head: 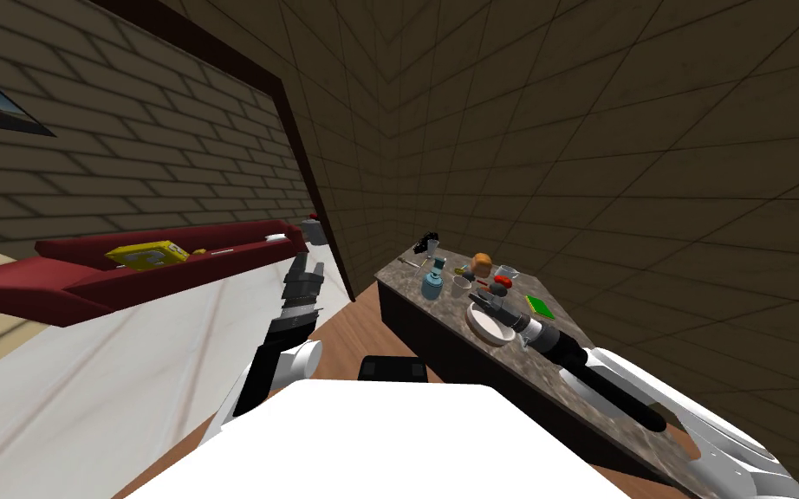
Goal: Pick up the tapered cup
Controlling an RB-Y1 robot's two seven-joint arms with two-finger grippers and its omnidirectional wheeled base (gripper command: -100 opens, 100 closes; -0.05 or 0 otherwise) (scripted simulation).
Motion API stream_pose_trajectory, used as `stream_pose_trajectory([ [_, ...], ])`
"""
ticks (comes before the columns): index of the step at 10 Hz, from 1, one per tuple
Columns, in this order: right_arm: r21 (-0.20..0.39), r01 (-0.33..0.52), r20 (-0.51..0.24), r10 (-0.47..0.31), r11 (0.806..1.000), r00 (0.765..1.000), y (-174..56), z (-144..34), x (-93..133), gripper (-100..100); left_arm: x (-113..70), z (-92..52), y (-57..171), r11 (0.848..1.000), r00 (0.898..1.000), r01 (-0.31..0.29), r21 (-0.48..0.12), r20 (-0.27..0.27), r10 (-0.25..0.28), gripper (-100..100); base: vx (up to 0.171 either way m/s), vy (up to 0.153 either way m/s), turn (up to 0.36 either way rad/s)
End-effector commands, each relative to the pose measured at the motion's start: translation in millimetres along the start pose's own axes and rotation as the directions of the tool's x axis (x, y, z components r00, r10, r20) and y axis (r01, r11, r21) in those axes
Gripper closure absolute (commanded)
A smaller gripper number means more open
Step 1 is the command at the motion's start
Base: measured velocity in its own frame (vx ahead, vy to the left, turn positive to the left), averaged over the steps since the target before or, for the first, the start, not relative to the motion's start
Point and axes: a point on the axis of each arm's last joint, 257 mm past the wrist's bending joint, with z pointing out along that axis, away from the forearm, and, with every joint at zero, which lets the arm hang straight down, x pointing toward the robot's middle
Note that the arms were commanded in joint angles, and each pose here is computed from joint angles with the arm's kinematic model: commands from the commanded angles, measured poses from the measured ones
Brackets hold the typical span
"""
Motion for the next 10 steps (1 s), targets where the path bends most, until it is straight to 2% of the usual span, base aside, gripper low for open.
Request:
stream_pose_trajectory([
  [1,0.014,0.031,-0.064,-0.03,0.999,0.997,-11.6,-7.7,7.8,-100,0.0,0.0,0.0,1.0,1.0,0.0,0.0,0.0,0.0,0,0.015,0.041,0.057],
  [4,0.01,0.08,-0.147,-0.077,0.997,0.986,-22.4,-13.5,11.7,-100,0.0,0.0,0.0,1.0,1.0,0.0,0.0,0.0,0.0,0,0.007,0.043,0.042],
  [5,0.025,0.099,-0.193,-0.092,0.995,0.977,-33.7,-21.8,17.4,-100,0.0,0.0,0.0,1.0,1.0,0.0,0.0,0.0,0.0,0,0.023,0.036,0.099],
  [6,0.013,0.113,-0.211,-0.108,0.993,0.971,-33.5,-20.6,15.9,-100,0.0,0.0,0.0,1.0,1.0,0.0,0.0,0.0,0.0,0,0.015,0.022,0.061],
  [7,0.026,0.133,-0.257,-0.122,0.991,0.959,-44.7,-29.4,21.1,-100,0.0,0.0,0.0,1.0,1.0,0.0,0.0,0.0,0.0,0,0.014,0.021,0.06],
  [8,0.014,0.147,-0.273,-0.137,0.989,0.952,-44.6,-28.2,19.5,-100,0.0,0.0,0.0,1.0,1.0,0.0,0.0,0.0,0.0,0,0.01,0.015,0.04],
  [9,0.024,0.168,-0.32,-0.152,0.985,0.935,-55.9,-37.1,23.9,-100,0.0,0.0,0.0,1.0,1.0,0.0,0.0,0.0,0.0,0,0.026,0.037,0.105],
  [10,0.014,0.179,-0.333,-0.165,0.984,0.928,-55.8,-36.0,22.4,-100,0.0,0.0,0.0,1.0,1.0,0.0,0.0,0.0,0.0,0,0.016,0.023,0.065],
])
